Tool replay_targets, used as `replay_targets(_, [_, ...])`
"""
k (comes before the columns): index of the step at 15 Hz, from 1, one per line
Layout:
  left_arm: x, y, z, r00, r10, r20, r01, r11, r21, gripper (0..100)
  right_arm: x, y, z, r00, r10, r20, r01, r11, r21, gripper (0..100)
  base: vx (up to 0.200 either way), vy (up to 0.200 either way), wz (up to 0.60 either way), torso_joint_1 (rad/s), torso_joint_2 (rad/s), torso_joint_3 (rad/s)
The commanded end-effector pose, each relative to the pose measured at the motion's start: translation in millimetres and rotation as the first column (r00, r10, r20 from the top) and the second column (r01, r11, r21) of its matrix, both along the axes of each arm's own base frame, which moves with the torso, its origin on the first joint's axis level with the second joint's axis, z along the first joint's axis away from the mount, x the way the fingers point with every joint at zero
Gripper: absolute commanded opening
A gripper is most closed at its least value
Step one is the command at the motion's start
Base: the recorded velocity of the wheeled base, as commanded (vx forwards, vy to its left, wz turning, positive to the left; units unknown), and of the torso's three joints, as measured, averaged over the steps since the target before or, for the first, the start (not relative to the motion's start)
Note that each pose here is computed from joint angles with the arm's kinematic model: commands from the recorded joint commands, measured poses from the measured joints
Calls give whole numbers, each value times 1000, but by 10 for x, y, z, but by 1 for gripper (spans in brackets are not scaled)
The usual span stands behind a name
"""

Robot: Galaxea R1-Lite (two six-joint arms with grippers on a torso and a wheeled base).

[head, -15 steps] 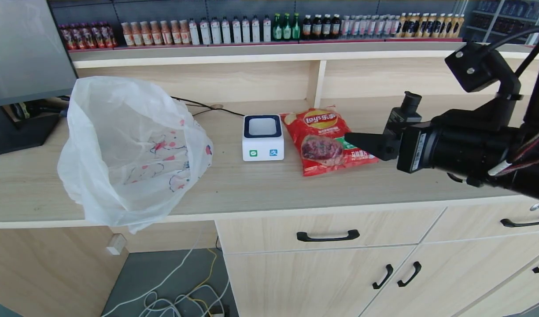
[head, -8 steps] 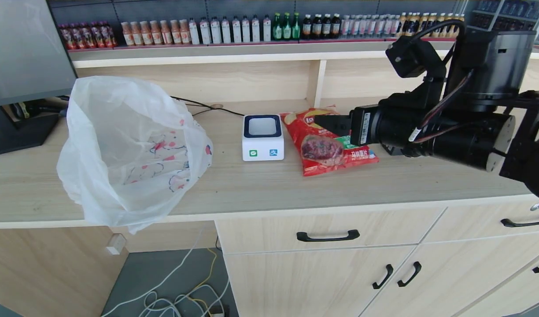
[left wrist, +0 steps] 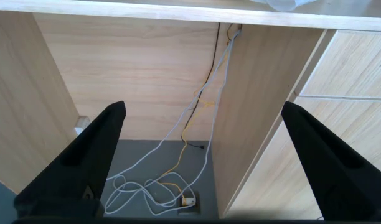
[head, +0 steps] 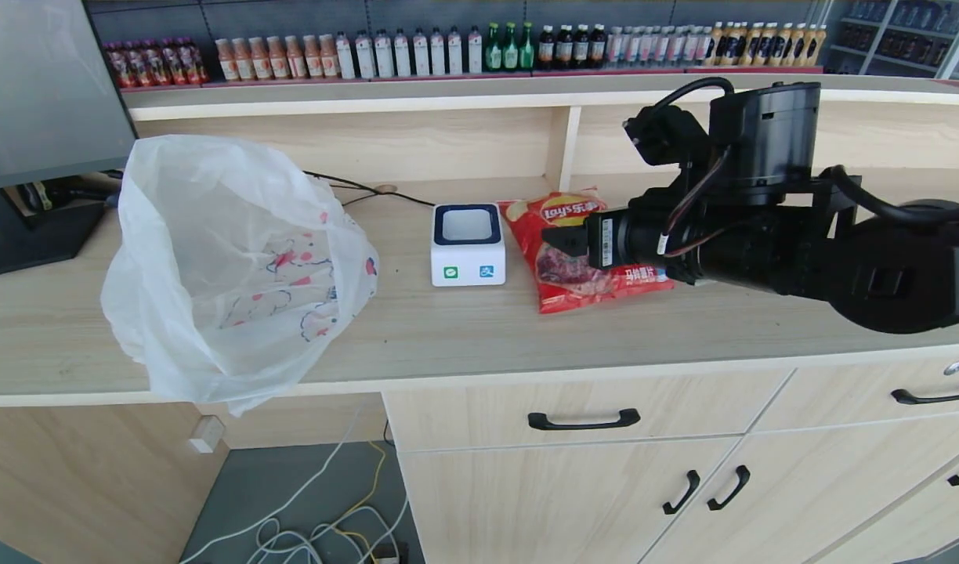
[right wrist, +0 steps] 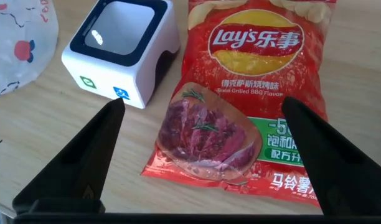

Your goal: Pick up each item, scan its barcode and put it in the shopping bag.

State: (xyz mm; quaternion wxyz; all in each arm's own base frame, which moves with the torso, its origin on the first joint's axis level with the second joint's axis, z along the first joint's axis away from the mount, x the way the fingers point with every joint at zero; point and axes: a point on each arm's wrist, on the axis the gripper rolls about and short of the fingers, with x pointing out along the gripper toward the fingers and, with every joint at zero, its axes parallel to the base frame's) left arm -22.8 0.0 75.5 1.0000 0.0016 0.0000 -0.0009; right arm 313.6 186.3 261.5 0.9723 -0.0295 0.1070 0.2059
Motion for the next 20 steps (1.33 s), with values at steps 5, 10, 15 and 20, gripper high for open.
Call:
replay_targets(5, [0, 0, 0, 1000, 0, 0, 0, 1000, 0, 100, 242, 20, -142, 999, -49, -14, 48, 999, -16, 100, 0, 0, 0, 0, 0, 0])
replay_targets(10, [0, 0, 0, 1000, 0, 0, 0, 1000, 0, 100, 405, -24, -211, 994, -109, -5, 109, 993, -33, 100, 0, 0, 0, 0, 0, 0])
replay_targets(15, [0, 0, 0, 1000, 0, 0, 0, 1000, 0, 100, 471, -52, -276, 993, -114, 5, 114, 990, -78, 100, 0, 0, 0, 0, 0, 0])
replay_targets(20, [0, 0, 0, 1000, 0, 0, 0, 1000, 0, 100, 624, 26, -254, 992, -114, 60, 117, 992, -50, 100, 0, 0, 0, 0, 0, 0])
